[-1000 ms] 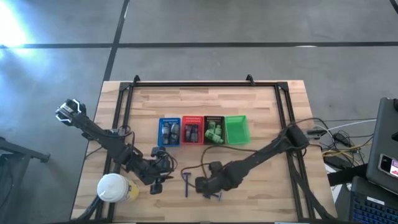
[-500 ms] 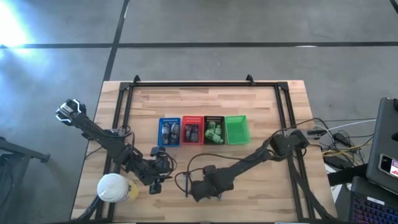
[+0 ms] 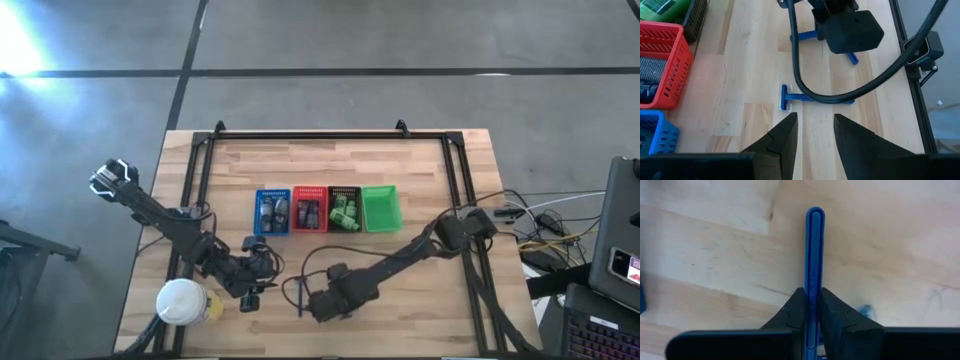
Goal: Pick & Place Travel size toiletries
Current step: Put the razor into the green bin
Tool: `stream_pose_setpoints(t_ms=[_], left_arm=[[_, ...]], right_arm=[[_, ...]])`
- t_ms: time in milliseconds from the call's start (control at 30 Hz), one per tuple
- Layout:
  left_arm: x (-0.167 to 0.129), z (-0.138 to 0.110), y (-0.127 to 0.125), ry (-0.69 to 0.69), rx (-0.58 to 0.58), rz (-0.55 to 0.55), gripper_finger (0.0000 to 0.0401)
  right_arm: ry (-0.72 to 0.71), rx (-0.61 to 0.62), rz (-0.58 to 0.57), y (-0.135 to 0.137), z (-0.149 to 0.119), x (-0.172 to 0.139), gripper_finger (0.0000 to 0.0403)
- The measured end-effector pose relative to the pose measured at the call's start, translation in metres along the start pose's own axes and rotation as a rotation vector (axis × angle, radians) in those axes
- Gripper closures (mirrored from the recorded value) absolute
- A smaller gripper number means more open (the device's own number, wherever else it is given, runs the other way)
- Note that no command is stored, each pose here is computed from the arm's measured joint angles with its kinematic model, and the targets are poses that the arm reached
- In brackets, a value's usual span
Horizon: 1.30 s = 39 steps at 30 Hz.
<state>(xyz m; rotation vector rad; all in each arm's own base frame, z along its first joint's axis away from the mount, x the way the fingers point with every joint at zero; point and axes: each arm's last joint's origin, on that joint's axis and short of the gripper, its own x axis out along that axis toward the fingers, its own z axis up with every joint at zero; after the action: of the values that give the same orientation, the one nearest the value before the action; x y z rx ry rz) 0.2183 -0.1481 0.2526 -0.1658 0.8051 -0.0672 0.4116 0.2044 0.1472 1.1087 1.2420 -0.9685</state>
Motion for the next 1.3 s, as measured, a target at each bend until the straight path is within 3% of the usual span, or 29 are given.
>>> stream_pose_setpoints(t_ms=[367, 533, 733, 933, 1100, 1300], left_arm=[[0.000, 0.000, 0.000, 0.000, -0.002, 0.001, 0.0270], [0.000, 0.001, 0.001, -0.026, -0.033, 0.037, 0.0270], [0.000, 0.002, 0.002, -0.046, -0.038, 0.060, 0.0270], [0.000, 0.002, 0.003, -0.048, -0.045, 0.066, 0.0270], [0.000, 0.002, 0.003, -0.049, -0.048, 0.066, 0.0270], [0.000, 0.002, 0.003, -0.051, -0.047, 0.072, 0.0270]], right_arm=[[-0.028, -0.065, -0.003, -0.004, 0.008, -0.020, 0.0370], [-0.104, -0.049, -0.002, -0.013, 0.016, -0.050, 0.0376], [-0.230, -0.016, -0.059, -0.039, 0.035, -0.104, 0.0376], [-0.338, 0.033, -0.044, -0.069, 0.065, -0.146, 0.0375], [-0.374, 0.071, -0.064, -0.100, 0.088, -0.156, 0.0375], [-0.371, 0.086, -0.067, -0.126, 0.111, -0.144, 0.0375]])
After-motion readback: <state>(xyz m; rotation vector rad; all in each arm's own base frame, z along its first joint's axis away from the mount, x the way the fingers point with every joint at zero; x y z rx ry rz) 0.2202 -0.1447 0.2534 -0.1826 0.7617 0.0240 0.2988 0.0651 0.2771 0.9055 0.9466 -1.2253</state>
